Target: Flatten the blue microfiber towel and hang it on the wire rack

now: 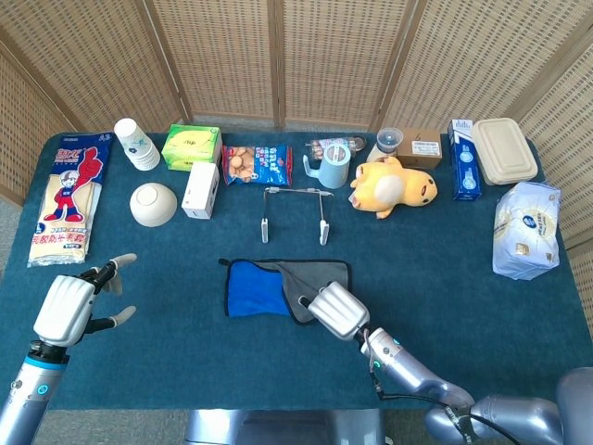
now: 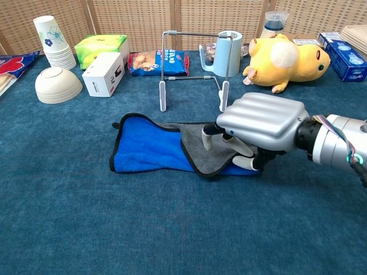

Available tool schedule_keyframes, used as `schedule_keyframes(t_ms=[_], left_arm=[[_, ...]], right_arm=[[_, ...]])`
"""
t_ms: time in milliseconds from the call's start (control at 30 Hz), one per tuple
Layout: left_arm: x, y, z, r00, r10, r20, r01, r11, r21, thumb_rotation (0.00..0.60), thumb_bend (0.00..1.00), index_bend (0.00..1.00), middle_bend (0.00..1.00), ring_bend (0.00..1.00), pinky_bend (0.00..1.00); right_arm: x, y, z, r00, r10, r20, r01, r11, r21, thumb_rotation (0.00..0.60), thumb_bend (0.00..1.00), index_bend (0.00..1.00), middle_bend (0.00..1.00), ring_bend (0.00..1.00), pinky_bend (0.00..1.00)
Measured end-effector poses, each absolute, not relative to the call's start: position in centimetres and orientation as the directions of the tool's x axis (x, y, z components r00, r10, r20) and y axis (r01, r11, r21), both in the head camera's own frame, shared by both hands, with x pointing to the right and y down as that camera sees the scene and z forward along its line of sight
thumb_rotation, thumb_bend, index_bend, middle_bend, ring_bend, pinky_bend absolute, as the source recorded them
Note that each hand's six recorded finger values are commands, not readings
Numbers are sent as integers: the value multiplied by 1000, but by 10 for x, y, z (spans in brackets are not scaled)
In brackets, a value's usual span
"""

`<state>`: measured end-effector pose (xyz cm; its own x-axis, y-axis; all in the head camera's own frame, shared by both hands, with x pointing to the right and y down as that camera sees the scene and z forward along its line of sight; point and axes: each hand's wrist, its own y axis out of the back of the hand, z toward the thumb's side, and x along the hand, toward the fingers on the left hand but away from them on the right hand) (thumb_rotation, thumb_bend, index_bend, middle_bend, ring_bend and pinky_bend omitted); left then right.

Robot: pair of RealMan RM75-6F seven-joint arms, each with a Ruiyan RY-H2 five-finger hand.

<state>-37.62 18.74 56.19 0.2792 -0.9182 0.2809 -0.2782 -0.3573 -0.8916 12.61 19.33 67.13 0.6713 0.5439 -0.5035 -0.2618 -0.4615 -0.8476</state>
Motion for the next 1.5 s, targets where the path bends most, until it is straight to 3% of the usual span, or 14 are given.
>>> schedule_keyframes(t_ms=[733,1500], left_arm=[[-375,185,563,280,-918,279,-281,-357,-891,600,242,227,637,594,1000],[-372,184,561,284,-919,273,-291,-354,-889,600,242,227,637,594,1000]], right_arm=[[131,196,679,669,515,-536,-320,-451,-833,600,379,264,739,633,627],[138,200,680,667,529,-525,-306,-448,-840,600,380,165,711,613,619]])
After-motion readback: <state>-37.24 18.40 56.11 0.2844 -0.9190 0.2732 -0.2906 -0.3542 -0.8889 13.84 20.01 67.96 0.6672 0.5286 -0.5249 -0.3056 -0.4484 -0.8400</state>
